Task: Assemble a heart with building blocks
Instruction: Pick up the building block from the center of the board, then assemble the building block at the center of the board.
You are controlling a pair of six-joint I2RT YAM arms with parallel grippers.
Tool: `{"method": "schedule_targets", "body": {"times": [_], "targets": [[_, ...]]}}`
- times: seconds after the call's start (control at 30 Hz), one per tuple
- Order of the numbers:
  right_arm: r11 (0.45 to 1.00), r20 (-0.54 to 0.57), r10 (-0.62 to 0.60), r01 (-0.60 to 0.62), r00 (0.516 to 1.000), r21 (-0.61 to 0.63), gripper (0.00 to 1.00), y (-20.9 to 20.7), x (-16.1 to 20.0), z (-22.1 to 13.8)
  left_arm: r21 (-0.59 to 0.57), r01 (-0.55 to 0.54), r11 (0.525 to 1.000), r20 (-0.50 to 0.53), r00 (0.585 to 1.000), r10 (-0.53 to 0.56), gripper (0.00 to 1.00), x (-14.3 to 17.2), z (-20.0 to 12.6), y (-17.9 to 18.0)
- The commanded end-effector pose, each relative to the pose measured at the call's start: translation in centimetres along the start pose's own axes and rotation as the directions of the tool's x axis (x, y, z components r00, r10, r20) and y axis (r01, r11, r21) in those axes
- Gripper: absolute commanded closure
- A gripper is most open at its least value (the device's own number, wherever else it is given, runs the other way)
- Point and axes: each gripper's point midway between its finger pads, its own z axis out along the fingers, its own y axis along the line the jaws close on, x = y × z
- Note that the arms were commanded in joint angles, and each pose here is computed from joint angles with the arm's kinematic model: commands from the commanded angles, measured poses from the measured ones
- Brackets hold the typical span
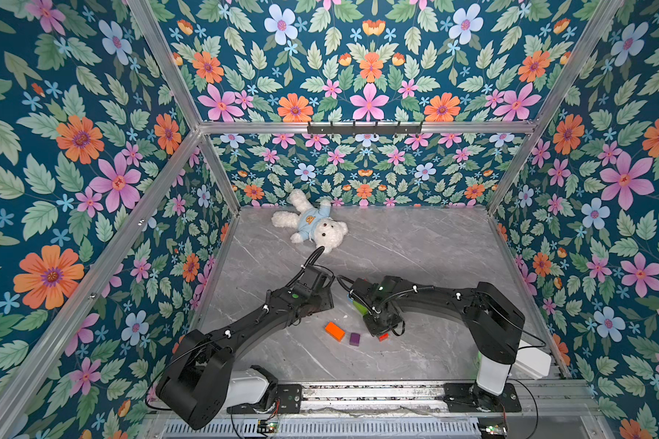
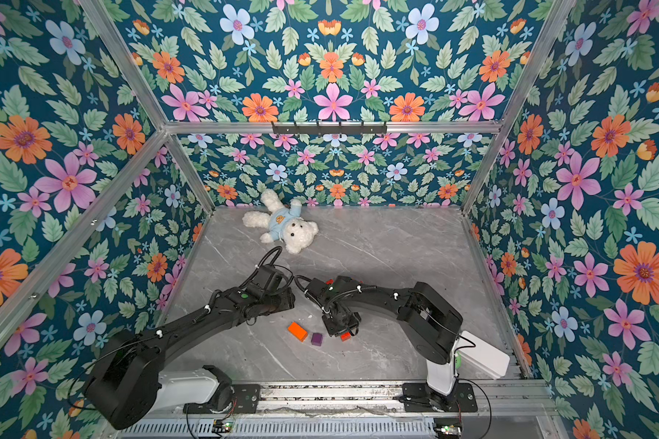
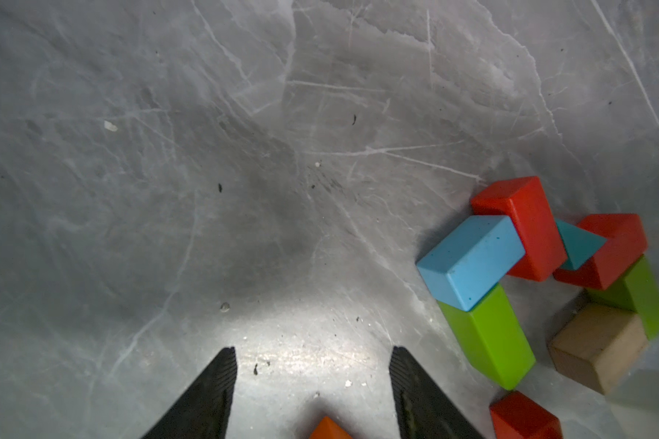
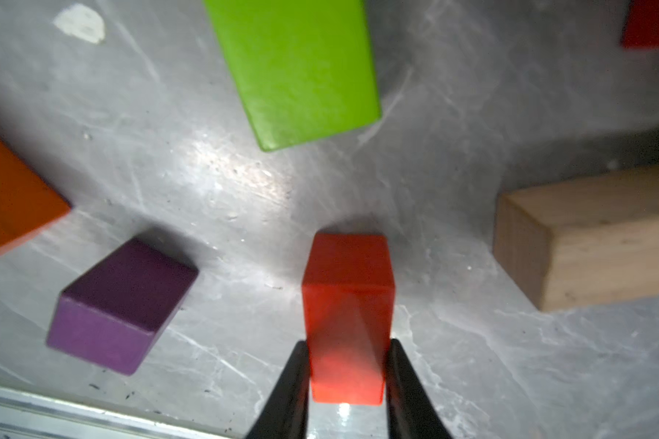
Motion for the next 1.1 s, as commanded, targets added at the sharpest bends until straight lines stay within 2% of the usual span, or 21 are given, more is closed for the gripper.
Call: {"method": "schedule_targets", "body": {"times": [0.0, 0.3, 0.67, 1.07], "targets": [[0.997, -0.01, -0.064, 0.065, 0.998, 0.036, 0.78, -0.9, -0.8, 0.9, -0.005, 0.004, 1.0, 0.017, 1.0, -0.003, 0.33, -0.4, -0.1, 0.1], [0.997, 0.012, -0.079, 0.079, 0.997, 0.013, 0.79, -0.8, -2.6, 1.3, -0.019, 0.011, 1.0, 0.016, 1.0, -0.01, 0.33, -0.2, 0.0, 0.8], [0.998, 0.068, -0.059, 0.061, 0.996, -0.022, 0.76, -0.4, -3.8, 0.2, -0.028, 0.014, 1.0, 0.032, 0.999, -0.013, 0.33, -0.5, -0.6, 1.2], [0.999, 0.082, -0.047, 0.047, 0.996, 0.005, 0.74, -0.9, -4.6, 0.5, -0.037, 0.015, 0.999, 0.04, 0.999, -0.014, 0.33, -0.6, -0.8, 1.4]]}}
